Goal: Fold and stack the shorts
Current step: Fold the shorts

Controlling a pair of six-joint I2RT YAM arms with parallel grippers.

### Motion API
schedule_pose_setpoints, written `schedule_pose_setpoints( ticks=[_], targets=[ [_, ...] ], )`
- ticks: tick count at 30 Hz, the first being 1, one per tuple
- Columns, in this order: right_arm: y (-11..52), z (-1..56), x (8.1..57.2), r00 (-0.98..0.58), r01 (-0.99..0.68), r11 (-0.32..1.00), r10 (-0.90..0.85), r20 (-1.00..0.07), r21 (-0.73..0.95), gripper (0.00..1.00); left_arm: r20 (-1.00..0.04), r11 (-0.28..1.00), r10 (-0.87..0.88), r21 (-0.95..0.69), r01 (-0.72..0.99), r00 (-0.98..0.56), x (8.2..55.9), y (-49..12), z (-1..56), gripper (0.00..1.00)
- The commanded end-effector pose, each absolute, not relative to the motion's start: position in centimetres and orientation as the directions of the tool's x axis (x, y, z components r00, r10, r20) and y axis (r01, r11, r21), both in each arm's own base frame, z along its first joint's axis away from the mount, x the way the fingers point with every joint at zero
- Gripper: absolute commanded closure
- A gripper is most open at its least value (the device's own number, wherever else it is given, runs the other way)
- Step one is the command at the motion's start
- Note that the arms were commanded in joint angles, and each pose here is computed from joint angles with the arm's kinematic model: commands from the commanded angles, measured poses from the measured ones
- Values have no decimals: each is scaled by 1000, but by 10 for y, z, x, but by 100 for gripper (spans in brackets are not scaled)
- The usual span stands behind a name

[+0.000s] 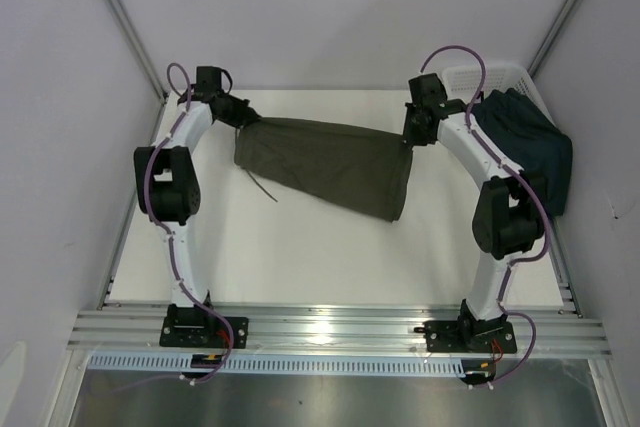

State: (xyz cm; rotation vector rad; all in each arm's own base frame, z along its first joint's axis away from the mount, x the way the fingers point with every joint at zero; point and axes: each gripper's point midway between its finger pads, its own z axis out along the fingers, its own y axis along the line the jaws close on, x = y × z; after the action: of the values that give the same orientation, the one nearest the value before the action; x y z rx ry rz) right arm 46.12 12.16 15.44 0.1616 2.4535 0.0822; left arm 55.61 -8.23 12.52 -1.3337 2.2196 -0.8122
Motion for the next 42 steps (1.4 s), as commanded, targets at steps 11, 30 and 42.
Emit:
schedule_pose_setpoints(
  ticks=[11,30,42],
  targets=[
    [75,114,543,-734,215,972,227,-641,98,97,-170,407,-876,-763,-501,-452,604,-92,142,18],
    [138,155,498,-736,25,941,245,-631,336,41,-479,731,-655,-598,-329,-584,519,-73,170,1],
    [327,151,459,-790,-300,741,160,-592,600,65,-448,723,-631,-636,-270,-633,432,-84,116,1]
  ],
)
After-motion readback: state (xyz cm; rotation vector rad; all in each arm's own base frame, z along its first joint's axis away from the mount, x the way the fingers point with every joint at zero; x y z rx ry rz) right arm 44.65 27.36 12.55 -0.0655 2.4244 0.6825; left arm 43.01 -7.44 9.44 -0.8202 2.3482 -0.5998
